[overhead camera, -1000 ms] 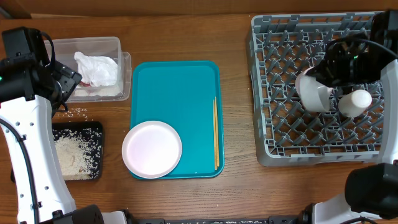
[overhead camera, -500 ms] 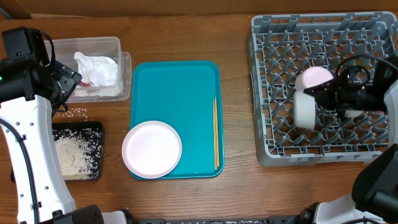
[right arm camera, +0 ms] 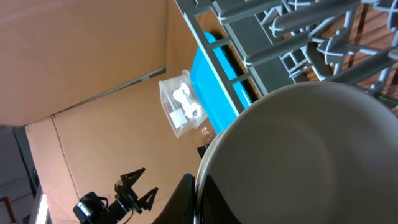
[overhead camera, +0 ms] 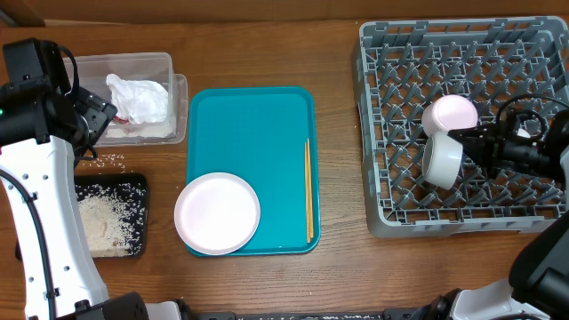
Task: Sort waste into correct bins and load items into the dishwasher
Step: 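Carry the grey bowl into the rack and tilt it onto its side, then set the grey bowl down in the rack and open the right gripper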
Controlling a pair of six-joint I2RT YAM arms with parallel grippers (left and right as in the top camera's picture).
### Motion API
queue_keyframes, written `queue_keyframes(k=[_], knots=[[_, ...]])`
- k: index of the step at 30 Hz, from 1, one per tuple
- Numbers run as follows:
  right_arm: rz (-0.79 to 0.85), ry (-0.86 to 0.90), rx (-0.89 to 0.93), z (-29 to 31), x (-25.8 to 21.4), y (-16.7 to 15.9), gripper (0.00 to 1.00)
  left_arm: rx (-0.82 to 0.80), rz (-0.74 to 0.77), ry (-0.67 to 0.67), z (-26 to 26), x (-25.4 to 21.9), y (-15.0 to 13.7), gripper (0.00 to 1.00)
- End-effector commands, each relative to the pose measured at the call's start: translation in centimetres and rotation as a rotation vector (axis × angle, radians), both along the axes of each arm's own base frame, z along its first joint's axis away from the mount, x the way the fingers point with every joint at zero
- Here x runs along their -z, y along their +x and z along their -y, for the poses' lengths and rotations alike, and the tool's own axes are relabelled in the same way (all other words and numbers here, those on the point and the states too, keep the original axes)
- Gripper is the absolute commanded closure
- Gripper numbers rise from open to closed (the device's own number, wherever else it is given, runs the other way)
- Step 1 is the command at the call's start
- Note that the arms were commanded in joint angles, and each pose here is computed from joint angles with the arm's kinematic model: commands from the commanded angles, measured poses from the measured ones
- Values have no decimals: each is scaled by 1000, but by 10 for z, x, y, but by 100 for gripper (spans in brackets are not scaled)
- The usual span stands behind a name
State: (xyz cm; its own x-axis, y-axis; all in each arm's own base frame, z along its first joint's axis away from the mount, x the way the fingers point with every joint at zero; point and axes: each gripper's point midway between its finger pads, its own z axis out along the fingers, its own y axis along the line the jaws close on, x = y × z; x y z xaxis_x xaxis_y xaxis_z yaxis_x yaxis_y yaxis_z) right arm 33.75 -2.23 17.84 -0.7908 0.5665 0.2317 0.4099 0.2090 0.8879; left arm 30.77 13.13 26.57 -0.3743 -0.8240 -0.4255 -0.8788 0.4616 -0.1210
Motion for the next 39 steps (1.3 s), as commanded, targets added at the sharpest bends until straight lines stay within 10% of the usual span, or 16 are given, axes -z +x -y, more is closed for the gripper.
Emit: queue_keyframes(k=[1, 16, 20, 22, 39], knots=[[-10, -84, -2, 9, 13, -6, 96, -12, 2, -3, -2, 1, 2, 0], [10, -142, 106, 52, 9, -7, 94, -12, 2, -3, -2, 1, 2, 0], [31, -250, 117, 66, -7, -5, 43, -12, 2, -3, -2, 1, 2, 0], [-70, -360, 144, 80, -2, -12, 33, -12, 2, -3, -2, 1, 2, 0], [-287, -552, 167, 101, -6, -38, 40, -12, 2, -3, -2, 1, 2, 0]])
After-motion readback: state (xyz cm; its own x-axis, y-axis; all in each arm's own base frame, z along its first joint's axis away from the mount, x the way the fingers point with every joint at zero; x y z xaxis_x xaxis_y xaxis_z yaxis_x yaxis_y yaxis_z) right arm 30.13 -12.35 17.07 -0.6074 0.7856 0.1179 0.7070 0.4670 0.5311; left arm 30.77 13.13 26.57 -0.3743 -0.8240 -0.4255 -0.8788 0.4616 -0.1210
